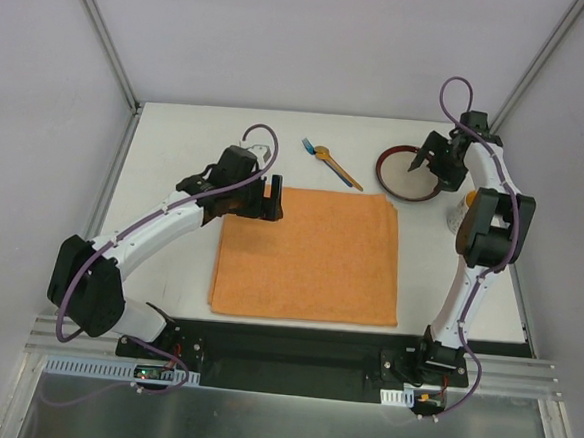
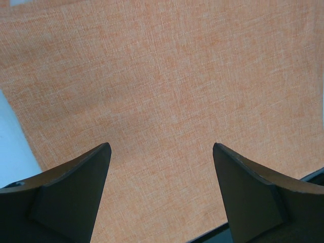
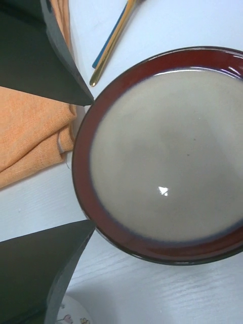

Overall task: Set the dinner table for one person
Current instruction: Move the cup to the corner of the board.

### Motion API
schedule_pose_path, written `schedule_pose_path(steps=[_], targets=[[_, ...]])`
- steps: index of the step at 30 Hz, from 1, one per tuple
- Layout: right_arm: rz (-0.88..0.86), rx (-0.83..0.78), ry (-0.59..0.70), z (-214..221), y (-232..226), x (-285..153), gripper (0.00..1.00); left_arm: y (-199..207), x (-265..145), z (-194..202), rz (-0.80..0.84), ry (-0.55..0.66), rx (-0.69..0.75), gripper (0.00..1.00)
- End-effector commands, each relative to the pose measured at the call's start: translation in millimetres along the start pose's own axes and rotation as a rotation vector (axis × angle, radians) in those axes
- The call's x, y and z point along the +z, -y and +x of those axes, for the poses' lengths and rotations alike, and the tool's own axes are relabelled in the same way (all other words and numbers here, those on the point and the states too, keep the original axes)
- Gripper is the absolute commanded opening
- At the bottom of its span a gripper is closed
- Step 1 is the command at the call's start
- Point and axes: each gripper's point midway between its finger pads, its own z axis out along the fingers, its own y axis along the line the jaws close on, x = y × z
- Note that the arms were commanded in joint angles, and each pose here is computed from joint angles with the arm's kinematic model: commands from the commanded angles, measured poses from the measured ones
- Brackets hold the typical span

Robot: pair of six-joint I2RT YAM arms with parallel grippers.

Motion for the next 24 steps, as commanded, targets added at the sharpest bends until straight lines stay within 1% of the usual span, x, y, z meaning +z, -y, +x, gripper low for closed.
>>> schedule_pose_path(steps=[1,2,3,4,5,6,8,9,10,12,13,16,18,19,22,24], targets=[[-0.054,-0.01,0.116,-29,-15,-70,0.99,3,-6,-21,-0.018,0.055,0.054,0.82],[-0.047,-0.016,0.121,-27,-12,-76,0.98,2,-6,-22,-0.022,0.057,0.054,0.82],[-0.049,-0.025,0.157,-29,-14,-96,0.98,2,-6,-23,-0.025,0.059,0.053,0.82],[-0.039,-0.023,0.172,-29,-9,-106,0.98,2,-3,-23,-0.026,0.052,0.048,0.82],[-0.032,-0.019,0.157,-19,-4,-106,0.98,3,-1,-22,-0.023,0.046,0.04,0.82],[-0.048,-0.029,0.191,-19,-6,-126,0.98,5,0,-23,-0.018,0.044,0.033,0.82],[-0.03,-0.03,0.192,-8,3,-133,0.98,8,6,-21,-0.004,0.021,0.011,0.82],[-0.035,-0.037,0.236,-10,2,-149,0.98,10,7,-22,0.002,0.019,0.002,0.81],[-0.026,-0.025,0.25,-8,8,-154,0.98,12,11,-19,0.013,0.002,-0.005,0.79],[-0.01,-0.007,0.255,-2,15,-158,0.97,15,13,-17,0.025,-0.012,-0.022,0.79],[0.012,-0.004,0.282,-2,20,-167,0.98,15,14,-15,0.028,-0.019,-0.027,0.79],[0.093,0.011,0.305,2,35,-172,0.98,17,13,-11,0.034,-0.025,-0.033,0.78],[0.141,0.026,0.29,7,45,-172,0.98,17,12,-8,0.034,-0.029,-0.033,0.79],[0.192,0.032,0.294,6,55,-172,0.98,17,11,-8,0.036,-0.025,-0.032,0.79],[0.22,0.053,0.233,17,65,-156,0.98,18,7,-8,0.04,-0.019,-0.029,0.79],[0.218,0.069,0.214,20,67,-147,0.98,15,7,-6,0.028,-0.016,-0.031,0.8]])
